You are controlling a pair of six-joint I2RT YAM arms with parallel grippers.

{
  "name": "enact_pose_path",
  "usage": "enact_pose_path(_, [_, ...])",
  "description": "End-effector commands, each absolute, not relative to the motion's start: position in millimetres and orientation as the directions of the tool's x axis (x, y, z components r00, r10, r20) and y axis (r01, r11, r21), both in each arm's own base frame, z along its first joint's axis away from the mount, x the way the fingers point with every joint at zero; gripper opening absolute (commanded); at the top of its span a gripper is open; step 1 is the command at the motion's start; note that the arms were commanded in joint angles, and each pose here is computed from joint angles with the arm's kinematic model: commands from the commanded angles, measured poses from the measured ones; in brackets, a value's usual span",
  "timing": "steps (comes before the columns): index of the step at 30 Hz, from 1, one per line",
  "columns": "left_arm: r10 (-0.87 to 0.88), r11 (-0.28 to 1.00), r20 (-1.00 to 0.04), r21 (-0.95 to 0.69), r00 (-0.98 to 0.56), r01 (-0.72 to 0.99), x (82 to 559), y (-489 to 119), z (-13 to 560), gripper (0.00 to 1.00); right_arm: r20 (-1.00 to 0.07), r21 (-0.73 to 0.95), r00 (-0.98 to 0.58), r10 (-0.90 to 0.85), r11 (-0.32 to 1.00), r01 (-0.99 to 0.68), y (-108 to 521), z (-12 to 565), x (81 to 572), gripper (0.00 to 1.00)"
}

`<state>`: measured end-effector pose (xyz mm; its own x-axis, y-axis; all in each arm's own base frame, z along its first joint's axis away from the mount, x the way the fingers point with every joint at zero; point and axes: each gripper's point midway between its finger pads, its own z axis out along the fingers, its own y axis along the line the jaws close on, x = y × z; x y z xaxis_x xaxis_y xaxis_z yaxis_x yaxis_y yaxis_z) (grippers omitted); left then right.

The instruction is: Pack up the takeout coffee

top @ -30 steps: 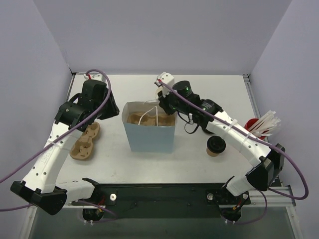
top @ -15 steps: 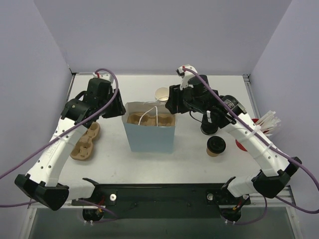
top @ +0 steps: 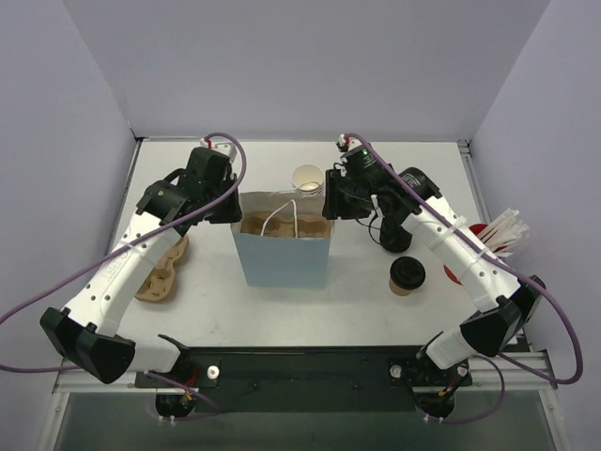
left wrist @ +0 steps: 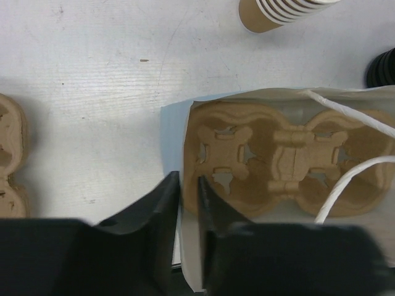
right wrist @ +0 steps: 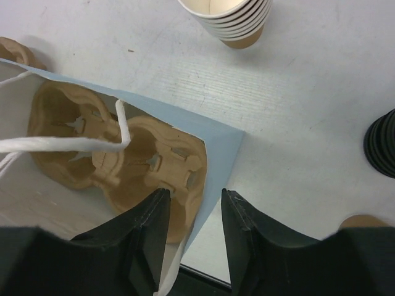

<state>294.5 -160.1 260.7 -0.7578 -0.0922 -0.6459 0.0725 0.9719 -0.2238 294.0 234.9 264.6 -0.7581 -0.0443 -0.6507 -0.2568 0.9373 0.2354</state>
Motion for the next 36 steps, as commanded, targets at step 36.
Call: enact_pose_path(36, [-0.092, 0.967, -0.603, -0.244, -0.792, 0.073, 287.9, -184.7, 307.2, 0.00, -0.655, 0.222, -0.755, 0.032, 0.963, -0.151, 221.8, 294.7, 286.9, 0.00])
